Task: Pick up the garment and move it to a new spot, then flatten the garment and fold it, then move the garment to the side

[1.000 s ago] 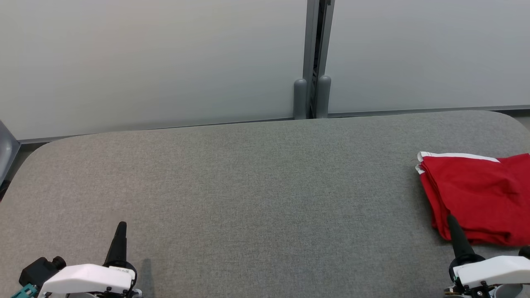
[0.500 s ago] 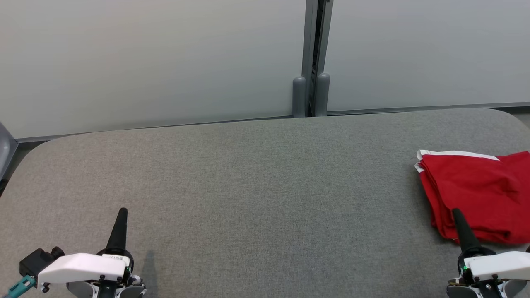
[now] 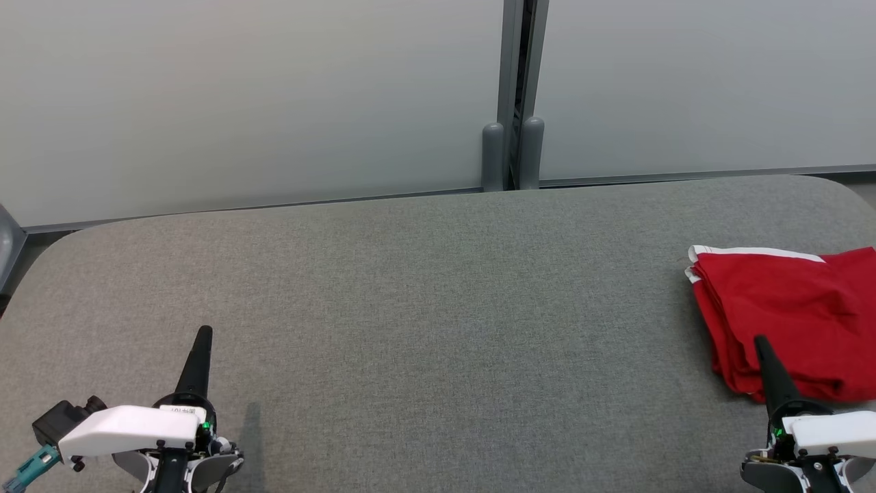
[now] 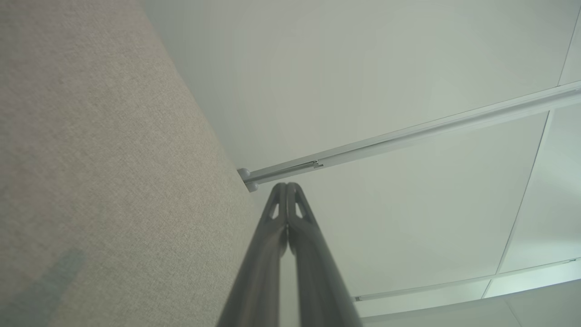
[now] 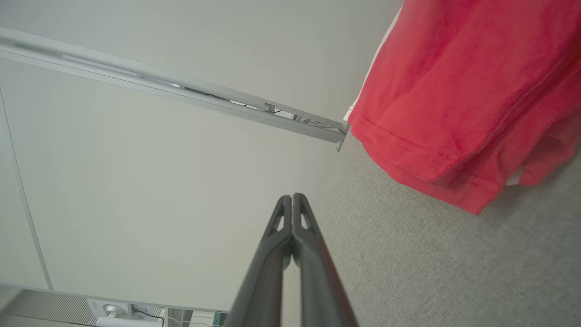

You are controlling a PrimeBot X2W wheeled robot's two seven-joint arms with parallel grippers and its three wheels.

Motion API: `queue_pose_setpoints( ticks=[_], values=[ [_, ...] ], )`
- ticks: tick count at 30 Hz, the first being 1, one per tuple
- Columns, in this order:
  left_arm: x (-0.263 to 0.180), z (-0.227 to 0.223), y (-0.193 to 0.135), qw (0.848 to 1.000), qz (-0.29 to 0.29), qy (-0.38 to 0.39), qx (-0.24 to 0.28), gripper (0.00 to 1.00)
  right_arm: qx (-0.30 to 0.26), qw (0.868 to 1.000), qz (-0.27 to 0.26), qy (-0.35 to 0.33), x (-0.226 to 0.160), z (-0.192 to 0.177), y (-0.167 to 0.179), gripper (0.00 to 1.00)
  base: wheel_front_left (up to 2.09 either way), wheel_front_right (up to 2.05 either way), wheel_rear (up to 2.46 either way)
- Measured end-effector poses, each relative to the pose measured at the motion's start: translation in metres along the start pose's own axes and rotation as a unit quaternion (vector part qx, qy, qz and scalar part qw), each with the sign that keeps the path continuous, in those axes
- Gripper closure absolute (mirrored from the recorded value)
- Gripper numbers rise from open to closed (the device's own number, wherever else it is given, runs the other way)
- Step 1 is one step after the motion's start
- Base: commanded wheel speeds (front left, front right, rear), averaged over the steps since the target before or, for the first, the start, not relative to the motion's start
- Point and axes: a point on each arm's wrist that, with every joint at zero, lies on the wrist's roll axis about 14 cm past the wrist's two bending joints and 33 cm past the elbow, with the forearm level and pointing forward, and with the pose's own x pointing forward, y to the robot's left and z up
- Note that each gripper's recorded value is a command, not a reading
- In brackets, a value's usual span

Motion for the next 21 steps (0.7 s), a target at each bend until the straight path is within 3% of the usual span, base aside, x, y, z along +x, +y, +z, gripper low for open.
queue_pose_setpoints(
  ticks=[21],
  values=[
    [0.012,-0.002,-0.017,0.997,-0.033,0.009,-0.073,1.0,0.079,0.997,0.011,-0.017,0.005,0.01,0.005,1.0,0.0,0.0,0.0]
  ],
)
